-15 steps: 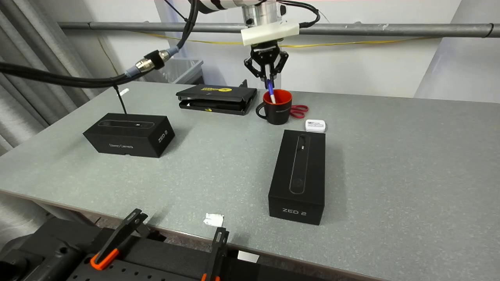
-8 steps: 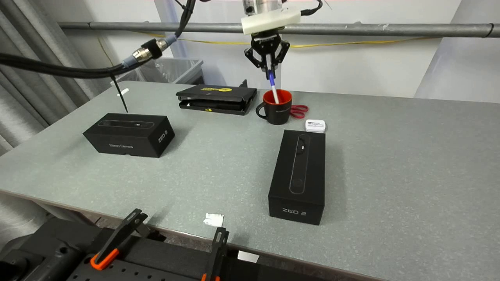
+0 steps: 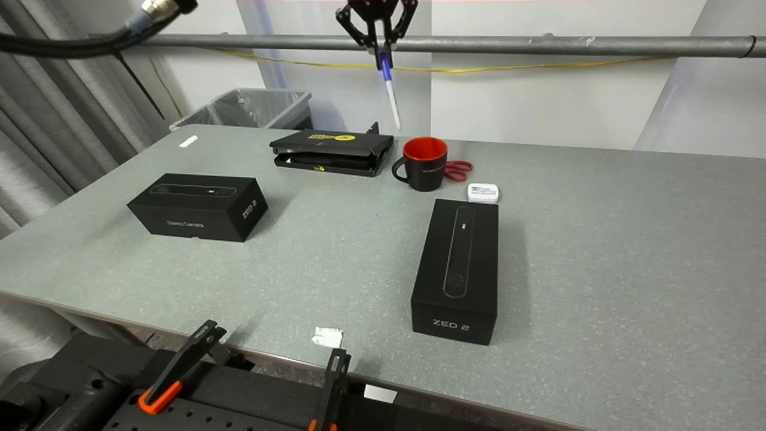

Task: Remove the marker from the mug and put it on the table

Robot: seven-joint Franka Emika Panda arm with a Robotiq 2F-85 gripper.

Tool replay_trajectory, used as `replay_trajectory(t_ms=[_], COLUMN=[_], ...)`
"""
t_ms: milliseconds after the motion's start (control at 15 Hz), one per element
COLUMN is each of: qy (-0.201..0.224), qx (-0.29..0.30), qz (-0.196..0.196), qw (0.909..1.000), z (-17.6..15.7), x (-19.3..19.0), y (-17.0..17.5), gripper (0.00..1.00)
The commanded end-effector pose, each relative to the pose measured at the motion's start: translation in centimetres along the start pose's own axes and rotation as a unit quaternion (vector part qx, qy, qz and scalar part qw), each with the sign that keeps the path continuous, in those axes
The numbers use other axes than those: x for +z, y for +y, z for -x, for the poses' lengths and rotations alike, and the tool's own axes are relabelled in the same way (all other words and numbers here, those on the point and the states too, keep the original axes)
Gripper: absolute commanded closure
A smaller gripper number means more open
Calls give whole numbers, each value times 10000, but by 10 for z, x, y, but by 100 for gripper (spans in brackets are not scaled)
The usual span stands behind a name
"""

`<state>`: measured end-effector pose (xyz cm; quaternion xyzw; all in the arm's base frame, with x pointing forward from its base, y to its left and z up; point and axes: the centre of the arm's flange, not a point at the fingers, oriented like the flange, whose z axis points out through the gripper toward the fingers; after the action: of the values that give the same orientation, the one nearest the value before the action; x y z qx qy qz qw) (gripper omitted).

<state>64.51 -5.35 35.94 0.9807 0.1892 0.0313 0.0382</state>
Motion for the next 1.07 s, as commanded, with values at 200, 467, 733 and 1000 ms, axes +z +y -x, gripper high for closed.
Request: replay_trajectory(t_ms=[200,467,733,1000], qy=[-1137,-1924,-2442,-2453], qx=[-684,-991,-1175,-1291], qz=[89,566,786,887], qw=[9911,9747,9594,9567], z=[-1,-10,-4,-7], x=[67,154,209,217], y=[-90,-130,-156,-170], gripper=[96,96,96,54])
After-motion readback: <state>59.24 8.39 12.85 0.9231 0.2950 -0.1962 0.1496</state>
